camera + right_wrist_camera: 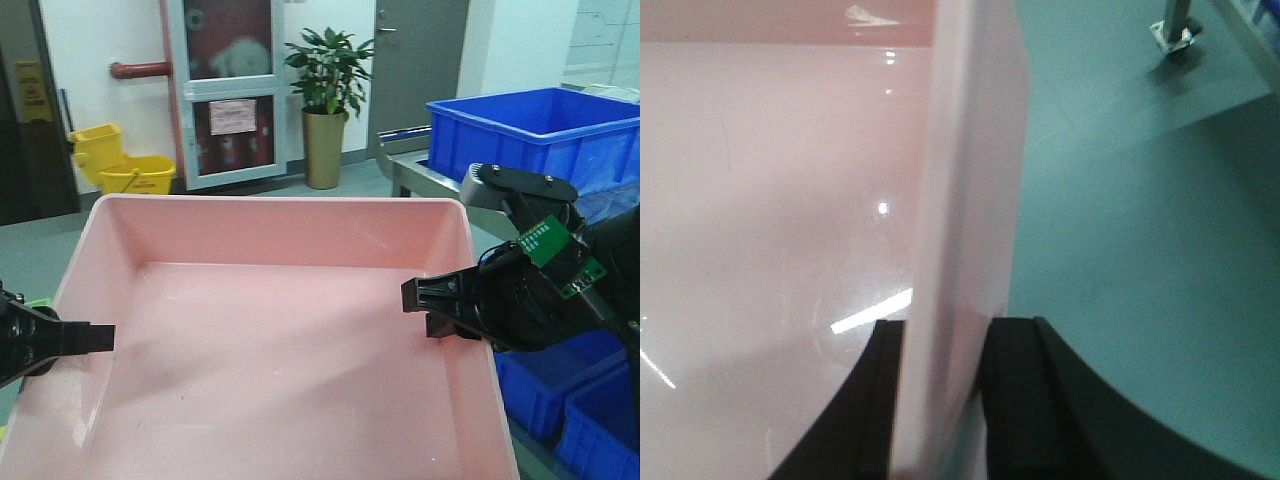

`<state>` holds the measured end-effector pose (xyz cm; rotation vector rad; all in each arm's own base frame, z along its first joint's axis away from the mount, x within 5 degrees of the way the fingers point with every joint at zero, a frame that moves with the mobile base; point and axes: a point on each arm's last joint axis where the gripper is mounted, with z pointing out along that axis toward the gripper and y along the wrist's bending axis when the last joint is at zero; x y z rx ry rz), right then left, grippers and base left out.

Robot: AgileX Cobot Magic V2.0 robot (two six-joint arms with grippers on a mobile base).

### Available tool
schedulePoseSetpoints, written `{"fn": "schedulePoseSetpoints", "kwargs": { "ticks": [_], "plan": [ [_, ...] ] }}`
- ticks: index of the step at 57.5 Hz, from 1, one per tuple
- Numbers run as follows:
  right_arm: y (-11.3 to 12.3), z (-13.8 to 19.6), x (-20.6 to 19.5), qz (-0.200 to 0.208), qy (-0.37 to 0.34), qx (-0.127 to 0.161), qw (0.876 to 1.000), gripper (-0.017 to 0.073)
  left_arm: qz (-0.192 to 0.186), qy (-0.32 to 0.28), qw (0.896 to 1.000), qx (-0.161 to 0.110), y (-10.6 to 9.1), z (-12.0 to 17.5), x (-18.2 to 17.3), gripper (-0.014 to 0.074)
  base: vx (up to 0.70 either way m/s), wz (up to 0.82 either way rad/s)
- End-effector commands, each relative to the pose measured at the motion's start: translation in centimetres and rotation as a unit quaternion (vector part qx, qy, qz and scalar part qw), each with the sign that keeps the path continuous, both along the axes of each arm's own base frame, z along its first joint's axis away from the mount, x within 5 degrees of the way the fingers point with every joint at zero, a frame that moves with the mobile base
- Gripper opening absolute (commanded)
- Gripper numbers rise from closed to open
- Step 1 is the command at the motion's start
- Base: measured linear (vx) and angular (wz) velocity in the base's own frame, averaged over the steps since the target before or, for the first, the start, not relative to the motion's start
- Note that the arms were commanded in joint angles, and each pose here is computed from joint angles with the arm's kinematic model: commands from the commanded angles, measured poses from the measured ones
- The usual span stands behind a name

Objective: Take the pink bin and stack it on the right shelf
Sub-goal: 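Carry the pink bin with both grippers while the base drives to the table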

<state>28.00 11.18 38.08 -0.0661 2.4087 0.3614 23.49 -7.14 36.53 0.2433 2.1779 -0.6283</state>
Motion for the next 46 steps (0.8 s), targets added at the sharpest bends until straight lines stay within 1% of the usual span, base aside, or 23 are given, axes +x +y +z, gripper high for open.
{"fn": "schedulePoseSetpoints", "kwargs": {
  "ticks": [1, 10, 19, 46],
  "plan": [
    [-0.20, 2.44, -0.07, -0.008, -0.071, 0.030, 0.997, -0.0009, -0.002, -0.030, 0.997, -0.069, -0.62, 2.56, -1.00, -0.0001, 0.48, -0.28],
    [-0.19, 2.46, -0.06, -0.008, -0.072, 0.030, 0.997, -0.0009, -0.002, -0.030, 0.997, -0.069, -0.62, 2.56, -1.00, -0.0001, 0.47, -0.41],
    [-0.20, 2.45, -0.06, -0.008, -0.071, 0.030, 0.997, -0.0009, -0.002, -0.030, 0.997, -0.069, -0.62, 2.56, -1.00, -0.0001, 0.46, -0.61],
    [-0.20, 2.44, -0.07, -0.008, -0.071, 0.030, 0.997, -0.0009, -0.001, -0.031, 0.997, -0.068, -0.61, 2.56, -1.00, -0.0001, 0.42, -0.81]
  ]
}}
